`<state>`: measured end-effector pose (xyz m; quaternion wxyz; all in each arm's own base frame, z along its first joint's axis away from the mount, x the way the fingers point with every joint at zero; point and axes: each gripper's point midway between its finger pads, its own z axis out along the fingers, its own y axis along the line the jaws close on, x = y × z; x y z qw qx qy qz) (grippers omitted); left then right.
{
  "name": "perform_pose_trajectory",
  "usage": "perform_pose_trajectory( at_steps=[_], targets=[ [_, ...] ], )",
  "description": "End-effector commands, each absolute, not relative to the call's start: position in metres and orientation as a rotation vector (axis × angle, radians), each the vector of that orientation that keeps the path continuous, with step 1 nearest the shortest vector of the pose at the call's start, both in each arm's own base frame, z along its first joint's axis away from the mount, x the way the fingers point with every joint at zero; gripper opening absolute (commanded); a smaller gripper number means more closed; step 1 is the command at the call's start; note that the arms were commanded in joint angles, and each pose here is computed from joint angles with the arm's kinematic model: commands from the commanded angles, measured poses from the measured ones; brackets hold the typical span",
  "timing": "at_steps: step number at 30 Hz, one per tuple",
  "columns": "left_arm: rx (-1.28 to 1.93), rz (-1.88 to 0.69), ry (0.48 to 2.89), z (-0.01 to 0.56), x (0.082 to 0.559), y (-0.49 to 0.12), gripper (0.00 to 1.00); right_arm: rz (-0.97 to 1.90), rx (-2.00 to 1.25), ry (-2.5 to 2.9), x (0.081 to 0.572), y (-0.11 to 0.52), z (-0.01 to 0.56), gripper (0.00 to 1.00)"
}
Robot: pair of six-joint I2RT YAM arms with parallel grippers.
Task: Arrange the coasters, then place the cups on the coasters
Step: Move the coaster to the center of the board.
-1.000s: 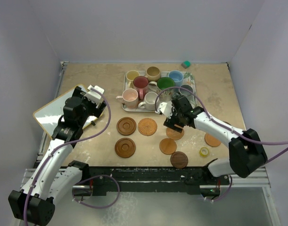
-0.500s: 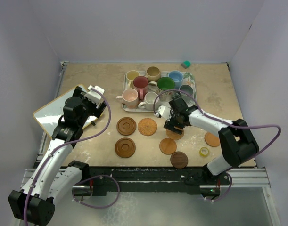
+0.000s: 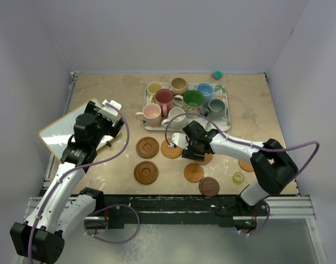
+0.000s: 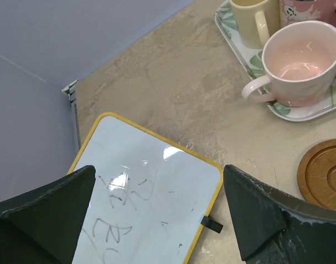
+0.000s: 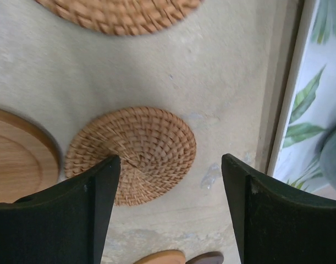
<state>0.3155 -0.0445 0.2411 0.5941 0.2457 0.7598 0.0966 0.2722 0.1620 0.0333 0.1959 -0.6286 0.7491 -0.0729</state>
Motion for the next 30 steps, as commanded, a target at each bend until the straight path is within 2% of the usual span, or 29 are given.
perform_pose_trajectory(
  at_steps=[1,9,17,23,30],
  targets=[
    [0.523,0.229,1.723,0.251,0.32,-0.04,0.95,-0.043,-1.874,2.113,0.237,0.183,0.014,0.78],
    [0.507,0.245,1.729,0.251,0.321,-0.036,0.95,-0.008,-1.985,2.061,0.215,0.198,0.007,0.76],
    [0.51,0.241,1.734,0.249,0.322,-0.035,0.95,0.076,-1.915,2.034,0.211,0.205,0.038,0.77],
    [0.515,0.233,1.728,0.25,0.32,-0.036,0.95,0.107,-1.818,2.059,0.22,0.183,0.066,0.82],
    [0.514,0.224,1.718,0.253,0.319,-0.037,0.95,0.104,-1.727,2.157,0.229,0.137,0.066,0.89]
  ],
)
